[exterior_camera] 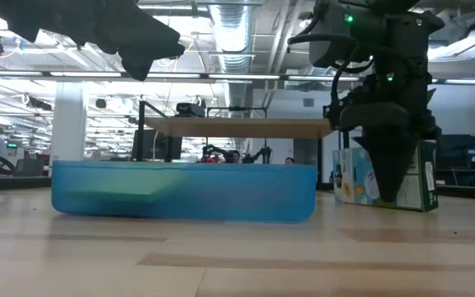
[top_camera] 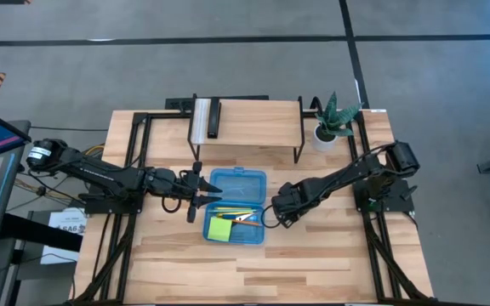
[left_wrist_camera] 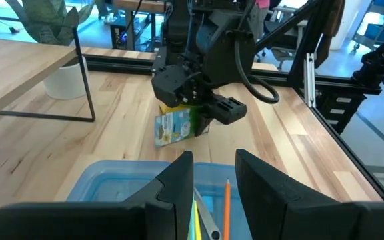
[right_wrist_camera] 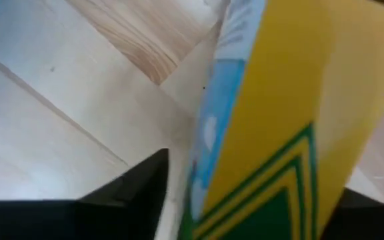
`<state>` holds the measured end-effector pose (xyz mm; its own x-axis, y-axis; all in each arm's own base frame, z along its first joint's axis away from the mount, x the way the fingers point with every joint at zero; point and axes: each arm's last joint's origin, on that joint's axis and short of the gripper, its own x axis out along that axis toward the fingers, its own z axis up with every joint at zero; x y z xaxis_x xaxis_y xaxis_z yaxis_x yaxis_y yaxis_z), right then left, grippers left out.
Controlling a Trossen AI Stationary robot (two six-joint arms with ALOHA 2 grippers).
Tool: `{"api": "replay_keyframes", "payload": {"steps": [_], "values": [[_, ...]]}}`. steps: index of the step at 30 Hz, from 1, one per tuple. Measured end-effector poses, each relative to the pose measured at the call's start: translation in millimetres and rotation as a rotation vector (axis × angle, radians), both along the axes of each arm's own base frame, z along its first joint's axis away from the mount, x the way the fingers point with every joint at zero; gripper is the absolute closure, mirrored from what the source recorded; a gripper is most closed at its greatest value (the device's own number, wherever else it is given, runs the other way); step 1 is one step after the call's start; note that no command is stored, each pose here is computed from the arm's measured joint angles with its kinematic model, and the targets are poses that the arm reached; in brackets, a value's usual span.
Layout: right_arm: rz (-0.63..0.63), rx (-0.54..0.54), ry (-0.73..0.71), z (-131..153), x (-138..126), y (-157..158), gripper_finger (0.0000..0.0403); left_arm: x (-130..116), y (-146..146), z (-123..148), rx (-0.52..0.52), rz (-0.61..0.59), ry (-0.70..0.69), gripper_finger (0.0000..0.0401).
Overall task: Pack school essentials
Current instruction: Put the yellow crayon box into the blue supply box
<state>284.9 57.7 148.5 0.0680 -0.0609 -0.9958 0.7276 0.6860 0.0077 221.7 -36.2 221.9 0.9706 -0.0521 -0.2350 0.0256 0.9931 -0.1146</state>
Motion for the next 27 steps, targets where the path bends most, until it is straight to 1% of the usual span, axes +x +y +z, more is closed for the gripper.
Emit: {"api": "replay_keyframes", "payload": {"steps": [6,8,10,12,14,19,23,27], "values": [[0.027,0.02,0.003,0.7,0.0,0.3,0.0284,0.0,0.0,0.0,-0.007,0.002,0.0,0.0303],[0.028,0.022,-0.007,2.8,0.5,0.4,0.0313,0.0,0.1,0.0,-0.007,0.002,0.0,0.0303],[0.033,0.024,-0.013,5.2,-0.4,0.2,0.0329,0.0,0.0,0.0,-0.007,0.002,0.0,0.0303],[0.033,0.024,-0.014,7.7,-0.9,0.1,0.0331,0.0,0.0,0.0,-0.007,0.002,0.0,0.0303],[0.039,0.03,-0.024,15.5,-0.5,0.0,0.0323,0.0,0.0,0.1,-0.007,0.002,0.0,0.0302],[0.071,0.044,-0.13,41.9,4.1,0.9,0.03,0.0,0.0,0.0,-0.007,0.002,0.0,0.0302],[0.137,0.05,-0.229,64.8,11.4,2.8,0.0298,0.0,0.0,0.1,-0.007,0.002,0.0,0.0302],[0.256,0.056,-0.371,86.0,26.2,7.6,0.0303,0.0,0.1,0.1,-0.007,0.002,0.0,0.0302]]}}
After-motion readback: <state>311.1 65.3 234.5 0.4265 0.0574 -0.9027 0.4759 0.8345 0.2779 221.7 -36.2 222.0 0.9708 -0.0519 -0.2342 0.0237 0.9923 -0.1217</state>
